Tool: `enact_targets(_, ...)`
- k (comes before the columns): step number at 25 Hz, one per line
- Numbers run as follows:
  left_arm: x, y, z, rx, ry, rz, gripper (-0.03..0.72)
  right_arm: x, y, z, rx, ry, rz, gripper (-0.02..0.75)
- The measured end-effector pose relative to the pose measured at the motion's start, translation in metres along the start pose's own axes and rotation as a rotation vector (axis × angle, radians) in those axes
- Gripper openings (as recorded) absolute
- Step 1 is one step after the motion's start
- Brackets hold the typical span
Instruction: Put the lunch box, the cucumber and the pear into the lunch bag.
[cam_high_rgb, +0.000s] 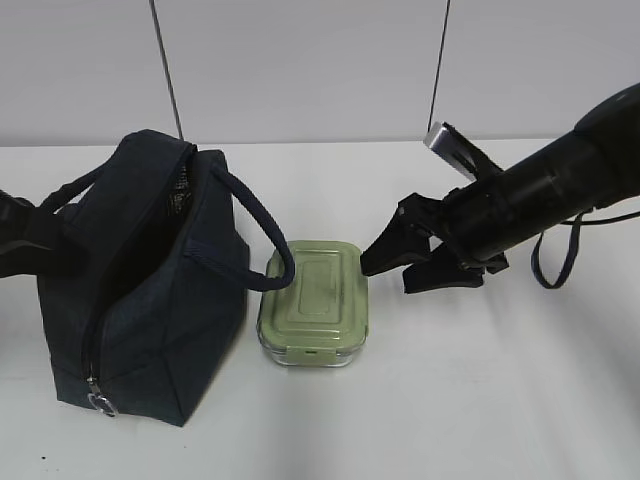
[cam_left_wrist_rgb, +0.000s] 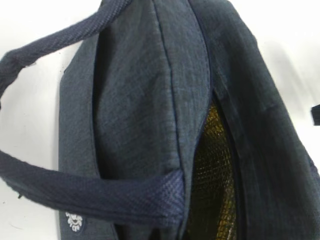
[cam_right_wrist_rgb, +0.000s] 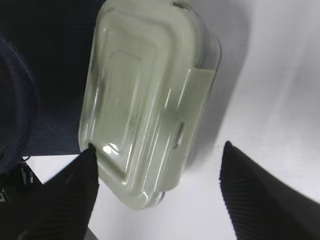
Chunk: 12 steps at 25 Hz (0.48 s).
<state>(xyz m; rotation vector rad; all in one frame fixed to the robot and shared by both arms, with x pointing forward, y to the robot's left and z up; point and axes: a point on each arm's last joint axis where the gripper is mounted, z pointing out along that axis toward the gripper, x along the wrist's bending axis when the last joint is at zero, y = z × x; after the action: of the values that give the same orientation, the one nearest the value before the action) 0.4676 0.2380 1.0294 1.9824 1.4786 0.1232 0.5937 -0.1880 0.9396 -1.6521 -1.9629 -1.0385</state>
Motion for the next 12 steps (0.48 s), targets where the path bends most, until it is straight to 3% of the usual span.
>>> enact_targets(6,0.0,0.0,0.0,0.0,0.0,0.0,-0.019,-0.013,0.004,0.019,-0.059,0.08,0.03,0.592)
enact_targets(12,0.0,0.0,0.0,0.0,0.0,0.0,-0.019,-0.023,0.004,0.031,-0.079,0.1,0.055,0.591)
